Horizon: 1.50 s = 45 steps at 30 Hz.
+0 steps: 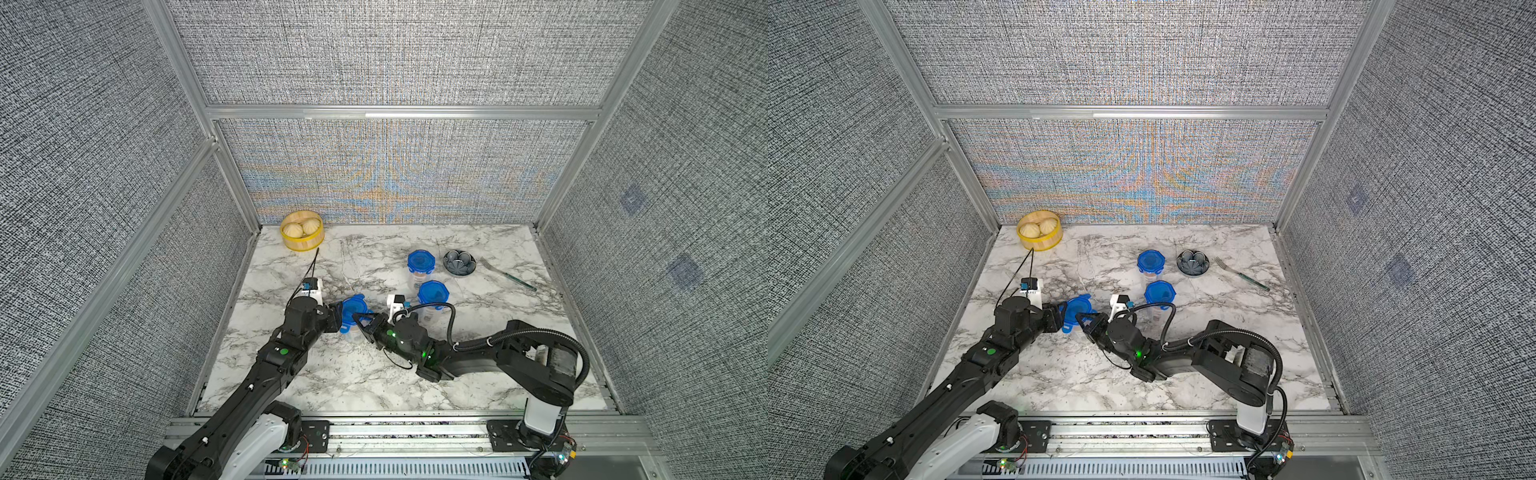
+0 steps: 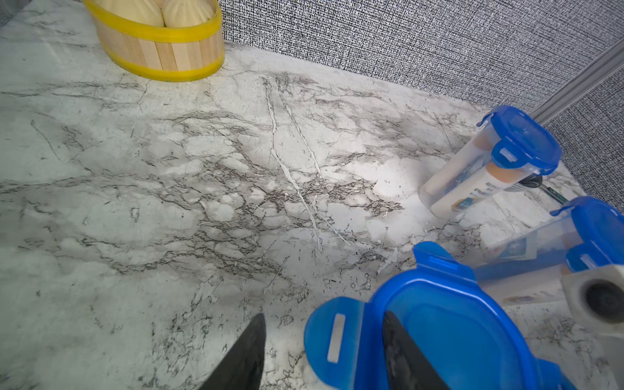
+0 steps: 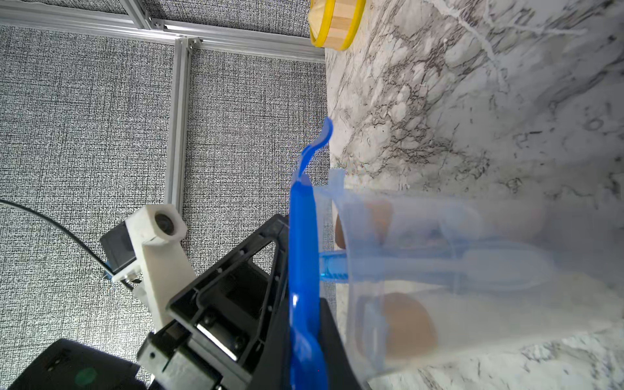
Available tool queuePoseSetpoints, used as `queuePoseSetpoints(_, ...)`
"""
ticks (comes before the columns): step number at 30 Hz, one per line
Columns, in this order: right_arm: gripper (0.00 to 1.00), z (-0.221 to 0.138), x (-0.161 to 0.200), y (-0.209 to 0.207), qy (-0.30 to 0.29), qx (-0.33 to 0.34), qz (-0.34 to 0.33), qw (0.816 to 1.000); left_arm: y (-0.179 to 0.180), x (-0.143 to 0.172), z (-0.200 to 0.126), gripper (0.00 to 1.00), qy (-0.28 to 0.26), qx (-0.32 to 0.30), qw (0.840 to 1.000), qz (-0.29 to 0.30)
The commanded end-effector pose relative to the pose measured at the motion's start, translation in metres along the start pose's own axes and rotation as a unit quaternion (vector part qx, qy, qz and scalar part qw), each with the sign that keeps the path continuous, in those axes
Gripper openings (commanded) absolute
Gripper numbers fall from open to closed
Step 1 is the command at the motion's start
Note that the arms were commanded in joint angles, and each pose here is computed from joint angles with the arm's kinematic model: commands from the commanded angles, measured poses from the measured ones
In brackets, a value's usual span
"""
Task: Pack away toiletry kits
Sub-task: Close the lid on the container.
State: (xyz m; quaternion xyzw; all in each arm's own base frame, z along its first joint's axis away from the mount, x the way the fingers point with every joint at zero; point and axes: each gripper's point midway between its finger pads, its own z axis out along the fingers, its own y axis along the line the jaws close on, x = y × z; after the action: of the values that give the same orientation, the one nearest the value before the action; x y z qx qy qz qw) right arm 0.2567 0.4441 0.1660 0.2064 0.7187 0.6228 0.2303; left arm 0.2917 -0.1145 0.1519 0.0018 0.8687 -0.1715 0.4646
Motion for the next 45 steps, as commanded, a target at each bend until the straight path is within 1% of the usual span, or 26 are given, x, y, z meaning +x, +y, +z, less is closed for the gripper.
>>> queuePoseSetpoints(1, 0.17, -0.003, -0.001, 0.0, -0.007, 0.003, -0.012, 1.0, 0.006, 0.007, 0.001, 0.53, 0.012, -0.015, 1.0, 0.013)
queuePoseSetpoints(5, 0.33, -0.011, -0.002, 0.007, -0.012, 0.013, -0.044, 0.999, 0.01, 0.007, 0.0, 0.51, 0.009, -0.025, 1.0, 0.011)
queuePoseSetpoints(7, 0.36, -0.016, -0.002, 0.01, -0.015, 0.019, -0.057, 0.998, 0.01, 0.005, -0.002, 0.51, 0.005, -0.025, 1.0, 0.012)
queuePoseSetpoints(13, 0.4, -0.032, -0.01, 0.0, -0.033, 0.049, -0.068, 0.996, 0.0, 0.0, -0.003, 0.51, 0.0, -0.001, 1.0, 0.014)
queuePoseSetpoints(16, 0.46, -0.041, -0.013, -0.006, -0.044, 0.065, -0.077, 0.994, -0.009, 0.0, -0.001, 0.51, 0.003, 0.024, 1.0, 0.02)
queuePoseSetpoints(19, 0.5, -0.051, -0.016, -0.009, -0.054, 0.084, -0.098, 0.99, -0.012, 0.0, 0.0, 0.51, 0.009, 0.033, 0.999, 0.023)
queuePoseSetpoints(24, 0.5, -0.06, -0.021, -0.007, -0.061, 0.099, -0.135, 0.984, -0.016, -0.002, 0.0, 0.51, 0.013, 0.04, 0.999, 0.028)
queuePoseSetpoints(29, 0.5, -0.066, -0.022, -0.007, -0.058, 0.106, -0.158, 0.98, -0.016, -0.013, -0.008, 0.6, -0.001, 0.033, 0.999, 0.035)
queuePoseSetpoints(33, 0.5, -0.08, -0.03, -0.006, -0.073, 0.112, -0.175, 0.975, -0.018, -0.024, -0.015, 0.69, -0.012, 0.03, 0.999, 0.042)
queuePoseSetpoints(36, 0.54, -0.094, -0.038, -0.003, -0.081, 0.123, -0.209, 0.967, -0.028, -0.031, -0.021, 0.74, -0.018, 0.042, 0.997, 0.06)
queuePoseSetpoints(38, 0.6, -0.106, -0.046, 0.0, -0.086, 0.139, -0.244, 0.956, -0.048, -0.026, -0.025, 0.75, -0.006, 0.076, 0.994, 0.083)
queuePoseSetpoints(40, 0.65, -0.118, -0.053, 0.0, -0.083, 0.158, -0.272, 0.946, -0.062, -0.017, -0.029, 0.75, 0.015, 0.096, 0.99, 0.103)
queuePoseSetpoints(42, 0.69, -0.131, -0.065, 0.003, -0.075, 0.175, -0.296, 0.936, -0.07, -0.005, -0.032, 0.75, 0.043, 0.093, 0.987, 0.126)
queuePoseSetpoints(45, 0.71, -0.148, -0.088, 0.011, -0.052, 0.19, -0.317, 0.928, -0.071, 0.007, -0.038, 0.75, 0.081, 0.066, 0.982, 0.157)
